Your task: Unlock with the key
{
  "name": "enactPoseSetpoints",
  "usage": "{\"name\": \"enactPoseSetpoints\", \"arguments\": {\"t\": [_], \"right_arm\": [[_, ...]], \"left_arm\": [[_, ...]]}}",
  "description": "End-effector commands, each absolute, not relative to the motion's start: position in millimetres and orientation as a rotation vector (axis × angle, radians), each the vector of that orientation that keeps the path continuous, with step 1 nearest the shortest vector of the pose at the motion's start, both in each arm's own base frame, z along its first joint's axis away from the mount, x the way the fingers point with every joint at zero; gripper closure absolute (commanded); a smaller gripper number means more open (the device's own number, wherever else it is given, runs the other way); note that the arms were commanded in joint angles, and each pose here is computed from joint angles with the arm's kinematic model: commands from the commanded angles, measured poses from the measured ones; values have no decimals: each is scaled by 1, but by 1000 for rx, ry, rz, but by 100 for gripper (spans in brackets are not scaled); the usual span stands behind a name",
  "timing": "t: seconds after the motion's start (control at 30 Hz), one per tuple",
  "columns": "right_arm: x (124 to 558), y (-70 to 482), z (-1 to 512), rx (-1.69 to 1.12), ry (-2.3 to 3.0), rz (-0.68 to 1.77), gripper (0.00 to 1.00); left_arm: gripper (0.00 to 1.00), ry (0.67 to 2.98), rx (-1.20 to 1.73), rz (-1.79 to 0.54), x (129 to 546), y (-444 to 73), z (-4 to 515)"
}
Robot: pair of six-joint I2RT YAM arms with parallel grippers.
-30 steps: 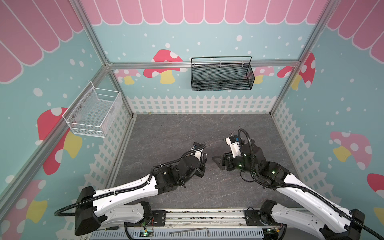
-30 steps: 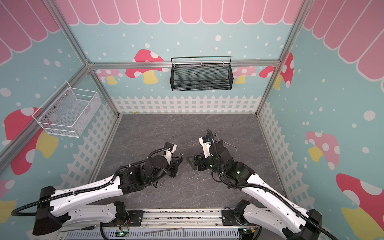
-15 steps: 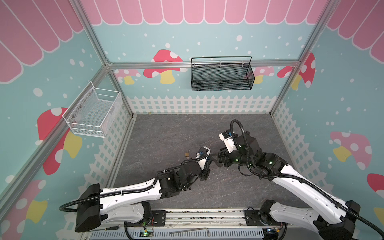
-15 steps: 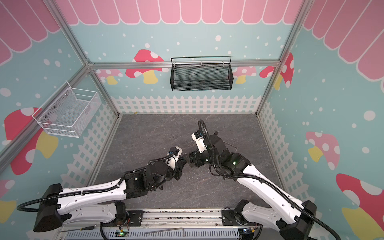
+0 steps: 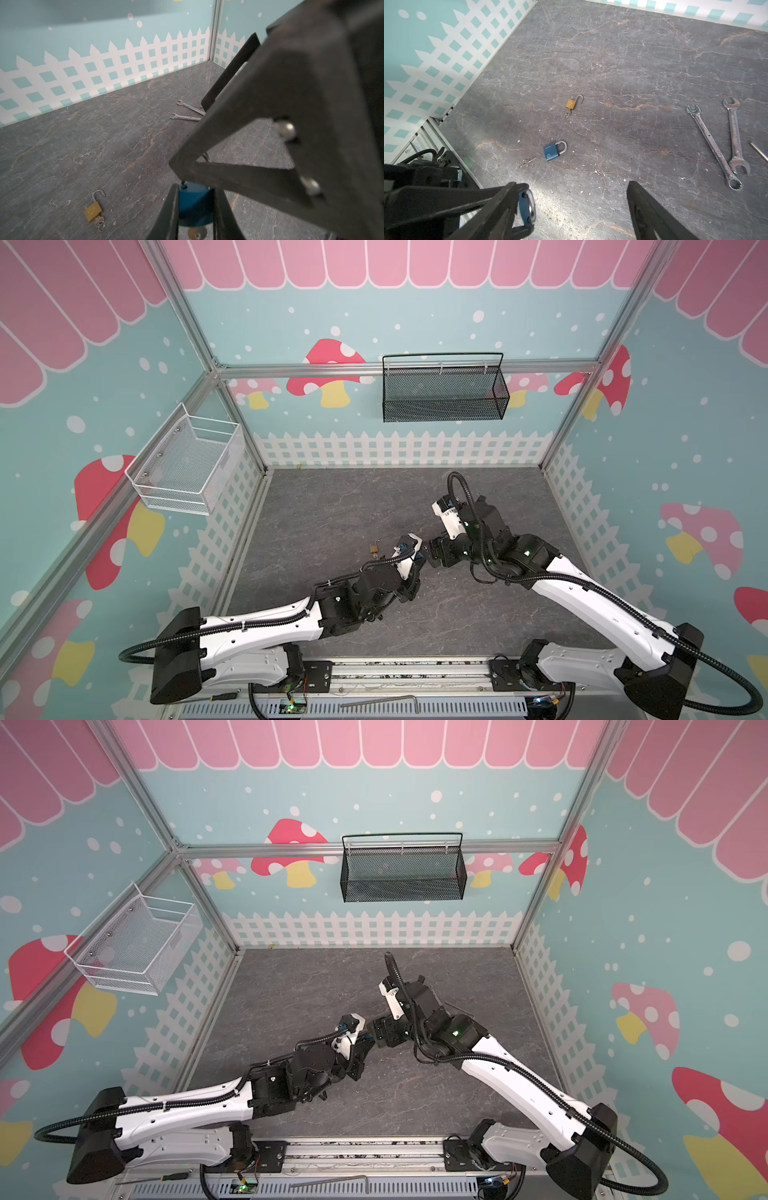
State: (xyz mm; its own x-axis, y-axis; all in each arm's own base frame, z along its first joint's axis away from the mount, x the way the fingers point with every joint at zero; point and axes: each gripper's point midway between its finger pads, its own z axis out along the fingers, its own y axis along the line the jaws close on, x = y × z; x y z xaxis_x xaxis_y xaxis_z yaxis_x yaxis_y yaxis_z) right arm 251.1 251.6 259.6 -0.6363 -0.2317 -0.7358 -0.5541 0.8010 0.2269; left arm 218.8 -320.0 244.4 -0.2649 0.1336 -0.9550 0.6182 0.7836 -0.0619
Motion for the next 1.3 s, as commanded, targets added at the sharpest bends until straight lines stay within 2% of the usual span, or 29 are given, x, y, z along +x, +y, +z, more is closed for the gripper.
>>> {"name": "enactPoseSetpoints", "arguments": {"t": [0.0, 0.53, 1.27], "right_arm": [[257, 243, 263, -580, 2264, 493, 15], [262, 236, 255, -618, 2330, 387, 13], [240, 232, 254, -710, 2339, 569, 12]], "left_arm": [[100, 1773, 585, -511, 218, -320, 248], [100, 1757, 594, -496, 216, -314, 251], [100, 1741, 535, -467, 219, -300, 253]]}}
